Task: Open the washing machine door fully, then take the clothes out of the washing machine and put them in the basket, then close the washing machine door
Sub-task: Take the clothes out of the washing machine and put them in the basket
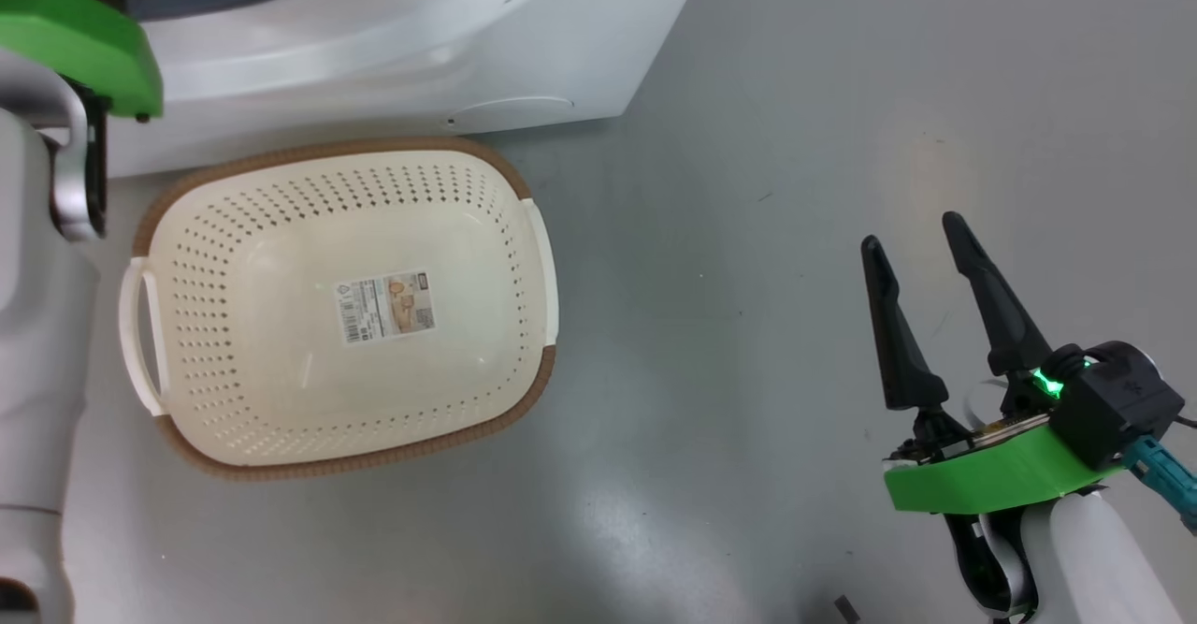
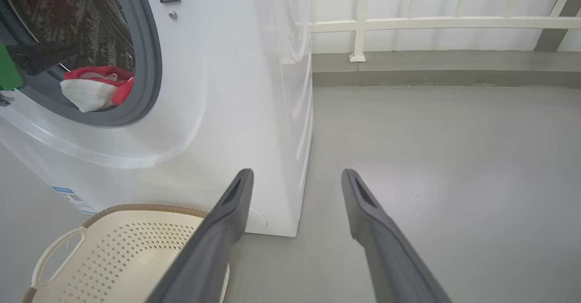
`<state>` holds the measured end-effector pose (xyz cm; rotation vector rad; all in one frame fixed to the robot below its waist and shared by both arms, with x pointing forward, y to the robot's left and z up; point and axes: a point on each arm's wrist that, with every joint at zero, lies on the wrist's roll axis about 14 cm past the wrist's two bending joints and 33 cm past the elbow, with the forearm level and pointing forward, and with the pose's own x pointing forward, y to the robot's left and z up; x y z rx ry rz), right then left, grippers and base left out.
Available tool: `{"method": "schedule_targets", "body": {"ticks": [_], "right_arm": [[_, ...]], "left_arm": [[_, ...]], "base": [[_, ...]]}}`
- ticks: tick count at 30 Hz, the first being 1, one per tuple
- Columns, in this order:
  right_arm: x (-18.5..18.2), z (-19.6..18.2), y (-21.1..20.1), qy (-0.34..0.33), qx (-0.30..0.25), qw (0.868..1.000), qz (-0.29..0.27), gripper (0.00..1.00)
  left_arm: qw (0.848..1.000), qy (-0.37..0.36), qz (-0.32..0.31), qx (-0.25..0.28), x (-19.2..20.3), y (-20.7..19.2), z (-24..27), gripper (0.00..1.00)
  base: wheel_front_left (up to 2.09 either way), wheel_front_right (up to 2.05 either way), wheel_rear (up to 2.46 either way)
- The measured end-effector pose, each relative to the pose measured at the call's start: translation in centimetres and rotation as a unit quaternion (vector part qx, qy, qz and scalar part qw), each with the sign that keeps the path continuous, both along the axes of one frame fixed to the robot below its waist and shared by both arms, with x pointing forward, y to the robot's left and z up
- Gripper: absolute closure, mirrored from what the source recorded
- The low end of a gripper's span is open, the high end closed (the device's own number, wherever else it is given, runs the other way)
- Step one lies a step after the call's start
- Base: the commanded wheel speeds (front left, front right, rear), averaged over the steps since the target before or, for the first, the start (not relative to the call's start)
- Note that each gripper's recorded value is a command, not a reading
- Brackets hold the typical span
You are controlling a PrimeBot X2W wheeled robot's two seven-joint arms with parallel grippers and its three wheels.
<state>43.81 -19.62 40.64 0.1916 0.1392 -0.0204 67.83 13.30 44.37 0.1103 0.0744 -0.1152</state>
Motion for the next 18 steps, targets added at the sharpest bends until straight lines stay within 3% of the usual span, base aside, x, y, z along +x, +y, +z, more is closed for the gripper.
{"method": "schedule_targets", "body": {"ticks": [18], "right_arm": [[-0.7, -0.9, -0.4, 0.019, 0.008, 1.000, -0.008, 0.00]], "left_arm": [[0.986, 0.143, 0.026, 0.076, 1.7, 1.2, -5.5, 0.00]], "base": [[0.00, 0.00, 0.00]]}}
